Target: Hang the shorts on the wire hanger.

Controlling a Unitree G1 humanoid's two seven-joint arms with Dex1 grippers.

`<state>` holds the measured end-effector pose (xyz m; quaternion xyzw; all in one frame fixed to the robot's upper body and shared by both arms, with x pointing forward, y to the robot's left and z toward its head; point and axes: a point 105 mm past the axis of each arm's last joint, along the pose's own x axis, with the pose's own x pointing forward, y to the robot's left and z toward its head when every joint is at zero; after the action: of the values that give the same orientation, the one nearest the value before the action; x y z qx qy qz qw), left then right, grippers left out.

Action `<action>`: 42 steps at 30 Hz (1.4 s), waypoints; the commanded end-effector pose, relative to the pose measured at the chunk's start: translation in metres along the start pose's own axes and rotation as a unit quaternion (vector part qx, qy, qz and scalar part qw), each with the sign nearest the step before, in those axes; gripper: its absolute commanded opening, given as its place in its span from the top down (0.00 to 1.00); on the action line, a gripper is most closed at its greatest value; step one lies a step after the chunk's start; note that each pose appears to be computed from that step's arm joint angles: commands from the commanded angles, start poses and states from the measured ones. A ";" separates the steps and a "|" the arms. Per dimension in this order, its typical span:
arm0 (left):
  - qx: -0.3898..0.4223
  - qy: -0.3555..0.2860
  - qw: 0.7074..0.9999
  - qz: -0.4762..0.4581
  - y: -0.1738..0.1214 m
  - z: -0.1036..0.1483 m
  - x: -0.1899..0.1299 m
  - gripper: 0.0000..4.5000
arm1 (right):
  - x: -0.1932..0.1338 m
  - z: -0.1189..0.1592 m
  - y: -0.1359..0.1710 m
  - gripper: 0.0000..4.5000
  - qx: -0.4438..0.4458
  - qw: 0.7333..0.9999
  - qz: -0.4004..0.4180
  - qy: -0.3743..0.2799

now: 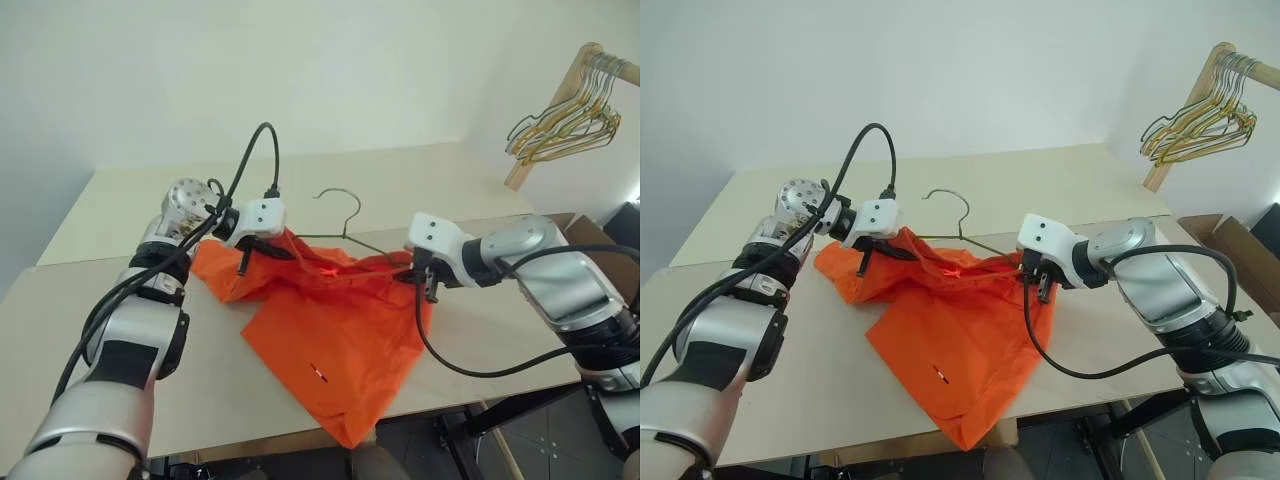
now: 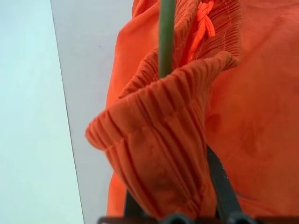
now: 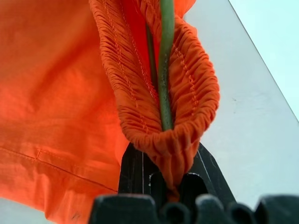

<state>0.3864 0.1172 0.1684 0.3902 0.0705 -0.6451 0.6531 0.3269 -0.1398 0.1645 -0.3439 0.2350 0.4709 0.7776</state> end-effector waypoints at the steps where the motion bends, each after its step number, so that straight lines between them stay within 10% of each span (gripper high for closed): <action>1: 0.026 -0.047 0.998 0.023 0.011 0.023 -0.011 0.75 | -0.009 0.013 0.000 1.00 0.001 0.999 0.004 -0.033; 11: 0.004 -0.098 0.991 0.088 0.026 0.035 -0.038 0.01 | -0.020 -0.002 0.017 1.00 0.072 0.996 0.029 -0.049; 22: -0.006 -0.215 0.941 0.261 0.043 0.059 -0.089 0.00 | -0.056 -0.048 0.021 1.00 0.311 0.941 -0.097 -0.088; 30: -0.119 -0.434 0.845 0.288 0.022 0.135 -0.083 0.00 | -0.100 -0.095 0.006 1.00 0.463 0.823 -0.311 -0.103; 42: -0.187 -0.498 0.799 0.280 -0.003 0.173 -0.060 0.00 | -0.179 -0.166 0.003 1.00 0.554 0.616 -0.557 -0.060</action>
<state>0.3108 0.0657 0.3168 -0.1219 -0.2511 -0.5084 0.8146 0.2446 -0.3524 0.1640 0.1152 0.1934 -0.2064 0.9522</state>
